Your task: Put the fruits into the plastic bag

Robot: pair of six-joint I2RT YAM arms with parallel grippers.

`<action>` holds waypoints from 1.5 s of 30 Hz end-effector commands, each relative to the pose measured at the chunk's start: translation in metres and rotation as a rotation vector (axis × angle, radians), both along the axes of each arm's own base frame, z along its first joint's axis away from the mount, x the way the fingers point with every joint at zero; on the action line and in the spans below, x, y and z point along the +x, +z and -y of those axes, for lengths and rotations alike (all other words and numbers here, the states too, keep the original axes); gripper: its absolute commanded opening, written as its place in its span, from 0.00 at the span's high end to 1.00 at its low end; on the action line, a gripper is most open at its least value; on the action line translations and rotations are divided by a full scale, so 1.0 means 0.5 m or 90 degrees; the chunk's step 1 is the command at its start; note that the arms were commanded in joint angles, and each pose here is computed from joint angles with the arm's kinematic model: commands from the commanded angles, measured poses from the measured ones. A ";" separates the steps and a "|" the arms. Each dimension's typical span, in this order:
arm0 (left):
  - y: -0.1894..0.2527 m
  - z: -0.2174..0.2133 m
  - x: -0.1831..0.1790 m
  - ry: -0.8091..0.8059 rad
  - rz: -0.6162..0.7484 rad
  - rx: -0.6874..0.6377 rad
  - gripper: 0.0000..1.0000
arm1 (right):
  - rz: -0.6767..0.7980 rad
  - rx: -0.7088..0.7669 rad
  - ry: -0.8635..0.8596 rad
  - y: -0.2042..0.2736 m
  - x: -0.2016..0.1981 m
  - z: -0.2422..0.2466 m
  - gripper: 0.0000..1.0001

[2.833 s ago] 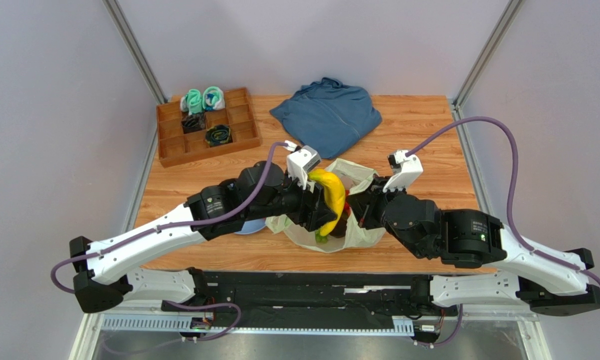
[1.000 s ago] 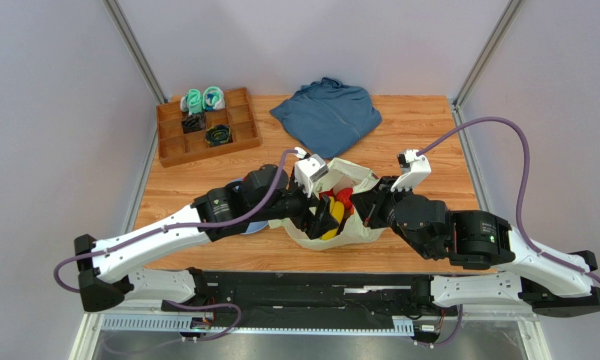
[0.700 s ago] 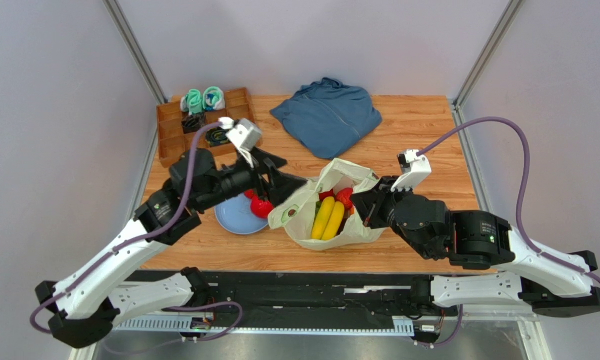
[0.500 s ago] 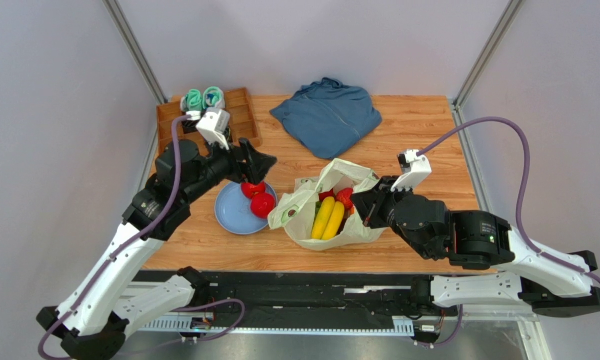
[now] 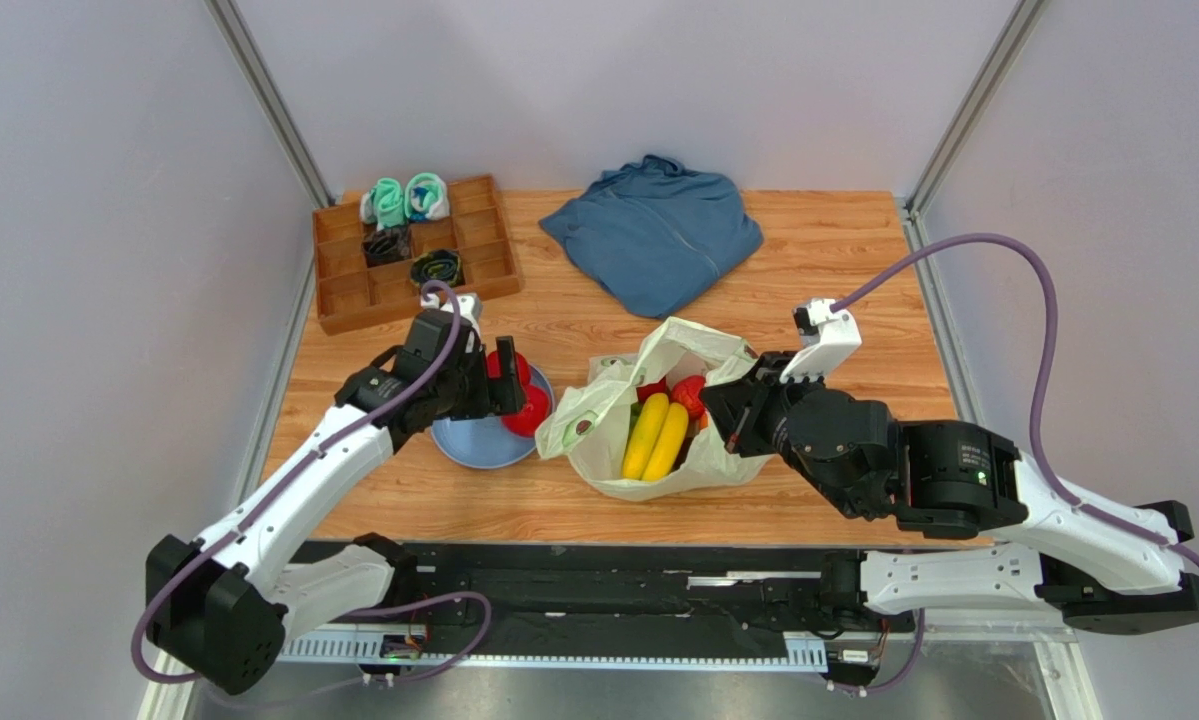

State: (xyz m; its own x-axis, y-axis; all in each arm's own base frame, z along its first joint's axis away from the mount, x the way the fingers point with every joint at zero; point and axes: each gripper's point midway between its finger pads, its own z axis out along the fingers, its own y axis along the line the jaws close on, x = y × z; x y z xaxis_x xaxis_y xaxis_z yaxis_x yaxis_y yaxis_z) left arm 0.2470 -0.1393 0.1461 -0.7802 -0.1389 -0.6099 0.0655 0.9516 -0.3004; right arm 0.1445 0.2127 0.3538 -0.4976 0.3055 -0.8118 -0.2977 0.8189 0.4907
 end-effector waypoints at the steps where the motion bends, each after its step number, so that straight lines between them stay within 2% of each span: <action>1: -0.001 0.025 0.031 -0.006 0.010 -0.022 0.04 | 0.008 0.020 -0.012 0.024 0.004 0.006 1.00; 5: -0.035 0.041 0.042 -0.030 -0.016 -0.015 0.01 | 0.007 0.019 -0.012 0.025 0.005 0.005 1.00; 21: -0.105 0.063 0.076 -0.068 -0.058 0.017 0.01 | 0.010 0.016 -0.015 0.028 0.007 0.002 1.00; 34: -0.158 0.062 0.072 -0.062 -0.105 0.031 0.01 | 0.011 0.016 -0.023 0.027 0.010 0.004 1.00; 40: -0.156 0.065 0.063 -0.068 -0.108 0.021 0.18 | 0.011 0.016 -0.026 0.025 0.010 0.008 1.00; 41: -0.152 0.066 0.061 -0.069 -0.103 0.017 0.24 | 0.010 0.015 -0.025 0.024 0.009 0.007 1.00; 45: -0.141 0.065 0.055 -0.067 -0.094 0.007 0.30 | 0.010 0.016 -0.025 0.024 0.010 0.007 1.00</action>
